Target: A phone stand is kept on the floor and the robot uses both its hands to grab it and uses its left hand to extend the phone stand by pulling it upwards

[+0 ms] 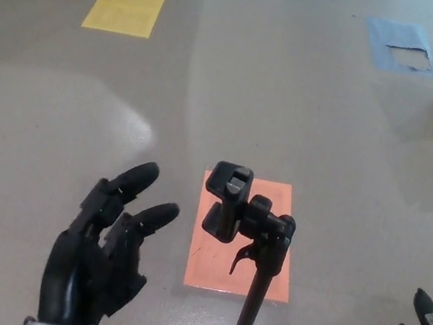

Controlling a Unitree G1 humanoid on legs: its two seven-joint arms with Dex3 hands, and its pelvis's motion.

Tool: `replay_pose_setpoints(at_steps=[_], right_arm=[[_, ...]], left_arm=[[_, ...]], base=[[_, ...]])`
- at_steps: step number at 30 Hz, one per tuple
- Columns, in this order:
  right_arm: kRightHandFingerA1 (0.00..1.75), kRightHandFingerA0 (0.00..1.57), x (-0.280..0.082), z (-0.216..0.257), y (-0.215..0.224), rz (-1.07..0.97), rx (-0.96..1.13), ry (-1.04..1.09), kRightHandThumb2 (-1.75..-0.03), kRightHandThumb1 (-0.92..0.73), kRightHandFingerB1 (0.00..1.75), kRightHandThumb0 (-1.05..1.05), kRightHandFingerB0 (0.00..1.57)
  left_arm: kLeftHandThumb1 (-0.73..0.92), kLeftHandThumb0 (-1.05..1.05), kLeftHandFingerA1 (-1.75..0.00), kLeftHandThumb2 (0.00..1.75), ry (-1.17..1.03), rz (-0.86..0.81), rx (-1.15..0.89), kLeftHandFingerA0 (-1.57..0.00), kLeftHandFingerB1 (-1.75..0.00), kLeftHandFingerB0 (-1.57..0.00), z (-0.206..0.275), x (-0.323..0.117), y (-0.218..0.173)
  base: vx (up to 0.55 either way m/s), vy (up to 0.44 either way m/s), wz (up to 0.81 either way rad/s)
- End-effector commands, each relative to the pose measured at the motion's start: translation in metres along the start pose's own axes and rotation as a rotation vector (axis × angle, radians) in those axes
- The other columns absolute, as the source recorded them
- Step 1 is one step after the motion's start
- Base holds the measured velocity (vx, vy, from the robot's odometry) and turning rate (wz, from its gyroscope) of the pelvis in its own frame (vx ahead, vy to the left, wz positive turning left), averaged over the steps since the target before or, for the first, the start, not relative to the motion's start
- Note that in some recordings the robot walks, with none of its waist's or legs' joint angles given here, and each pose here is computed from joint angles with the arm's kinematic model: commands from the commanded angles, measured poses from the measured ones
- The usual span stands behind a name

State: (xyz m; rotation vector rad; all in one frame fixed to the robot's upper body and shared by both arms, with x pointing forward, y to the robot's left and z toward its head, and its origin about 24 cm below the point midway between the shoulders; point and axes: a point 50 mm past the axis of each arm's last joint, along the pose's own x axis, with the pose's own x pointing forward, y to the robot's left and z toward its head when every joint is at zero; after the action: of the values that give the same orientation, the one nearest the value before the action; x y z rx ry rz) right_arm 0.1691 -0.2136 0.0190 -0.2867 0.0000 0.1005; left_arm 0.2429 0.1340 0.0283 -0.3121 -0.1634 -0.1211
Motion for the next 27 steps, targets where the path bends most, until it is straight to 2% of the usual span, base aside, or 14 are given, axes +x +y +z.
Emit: replay_pose_setpoints(at_steps=[1, 2, 5, 6, 9, 10, 11, 16, 17, 19, 20, 21, 22, 27], right_arm=[[0.15, 0.15, 0.005, 0.000, 0.008, 0.012, 0.020, 0.023, -0.85, -0.53, 0.00, -0.88, 0.00], [0.19, 0.14, 0.004, -0.001, 0.009, 0.015, 0.020, 0.030, -0.86, -0.53, 0.00, -0.86, 0.00], [0.24, 0.13, 0.000, -0.004, 0.011, 0.021, 0.019, 0.049, -0.86, -0.52, 0.01, -0.85, 0.00], [0.36, 0.04, 0.000, -0.003, 0.011, 0.026, 0.017, 0.050, -0.60, -0.57, 0.05, -0.75, 0.00], [0.29, 0.11, -0.001, -0.001, 0.012, 0.045, 0.009, 0.051, -0.85, -0.51, 0.03, -0.83, 0.00], [0.38, 0.03, 0.000, -0.001, 0.013, 0.050, 0.010, 0.051, -0.58, -0.58, 0.04, -0.76, 0.00], [0.29, 0.09, 0.000, -0.001, 0.013, 0.057, 0.008, 0.061, -0.86, -0.51, 0.00, -0.85, 0.00], [0.30, 0.09, 0.003, -0.002, 0.012, 0.069, 0.000, 0.063, -0.87, -0.51, 0.00, -0.85, 0.00], [0.30, 0.08, 0.004, -0.003, 0.013, 0.068, 0.006, 0.075, -0.87, -0.51, 0.00, -0.85, 0.00], [0.39, 0.06, 0.008, -0.003, 0.015, 0.072, -0.001, 0.075, -0.72, -0.44, 0.10, -0.81, 0.00], [0.39, 0.06, 0.009, -0.003, 0.016, 0.074, -0.005, 0.074, -0.72, -0.44, 0.10, -0.81, 0.00], [0.39, 0.06, 0.013, -0.003, 0.017, 0.078, -0.016, 0.071, -0.73, -0.44, 0.10, -0.81, 0.00], [0.33, 0.08, 0.015, -0.003, 0.019, 0.088, -0.031, 0.075, -0.88, -0.51, 0.00, -0.86, 0.00], [0.32, 0.08, 0.017, -0.009, 0.031, 0.119, -0.046, 0.103, -0.88, -0.51, 0.00, -0.86, 0.00]], left_arm=[[0.59, -1.05, -0.75, 1.09, 0.029, -0.023, -0.034, -0.17, -0.59, -0.11, -0.007, 0.012, -0.016], [0.81, -1.05, -0.87, 0.68, 0.035, -0.028, -0.040, -0.16, -0.67, -0.12, -0.009, 0.010, -0.017], [0.79, -1.05, -0.87, 0.68, 0.045, -0.047, -0.058, -0.16, -0.67, -0.13, -0.014, 0.006, -0.022], [0.76, -1.05, -0.88, 0.67, 0.042, -0.064, -0.056, -0.15, -0.69, -0.16, -0.014, 0.006, -0.024], [0.76, -1.05, -0.83, 0.71, 0.044, -0.116, -0.026, -0.13, -0.67, -0.18, -0.012, 0.004, -0.031], [0.75, -1.05, -0.83, 0.71, 0.042, -0.125, -0.018, -0.10, -0.67, -0.18, -0.012, 0.005, -0.031], [0.74, -1.05, -0.81, 0.68, 0.031, -0.142, -0.003, -0.10, -0.65, -0.22, -0.012, 0.006, -0.033], [0.73, -1.05, -0.78, 0.68, 0.019, -0.176, 0.032, -0.12, -0.63, -0.24, -0.011, 0.017, -0.030], [0.50, -1.05, -0.71, 1.05, 0.017, -0.191, 0.041, -0.11, -0.62, -0.20, -0.009, 0.021, -0.032], [0.52, -1.05, -0.69, 1.06, 0.010, -0.215, 0.035, -0.06, -0.63, -0.20, -0.006, 0.028, -0.038], [0.52, -1.05, -0.69, 1.06, 0.008, -0.222, 0.030, -0.06, -0.63, -0.20, -0.005, 0.030, -0.040], [0.76, -1.05, -0.78, 0.70, 0.005, -0.222, 0.014, -0.08, -0.63, -0.22, -0.004, 0.033, -0.043], [0.79, -1.05, -0.78, 0.72, 0.010, -0.225, -0.003, -0.07, -0.62, -0.22, -0.005, 0.035, -0.047], [0.76, -1.05, -0.78, 0.74, 0.039, -0.277, -0.024, -0.07, -0.63, -0.22, -0.008, 0.039, -0.063]], base=[[0.00, 0.000, 0.00], [0.00, 0.000, 0.00], [0.00, 0.000, 0.00], [0.00, 0.000, 0.00], [0.00, 0.000, 0.00], [0.00, 0.000, 0.00], [0.00, 0.000, 0.00], [0.00, 0.000, 0.00], [0.00, 0.000, 0.00], [0.00, 0.000, 0.00], [0.00, 0.000, 0.00], [0.00, 0.000, 0.00], [0.00, 0.000, 0.00], [0.00, 0.000, 0.00]])
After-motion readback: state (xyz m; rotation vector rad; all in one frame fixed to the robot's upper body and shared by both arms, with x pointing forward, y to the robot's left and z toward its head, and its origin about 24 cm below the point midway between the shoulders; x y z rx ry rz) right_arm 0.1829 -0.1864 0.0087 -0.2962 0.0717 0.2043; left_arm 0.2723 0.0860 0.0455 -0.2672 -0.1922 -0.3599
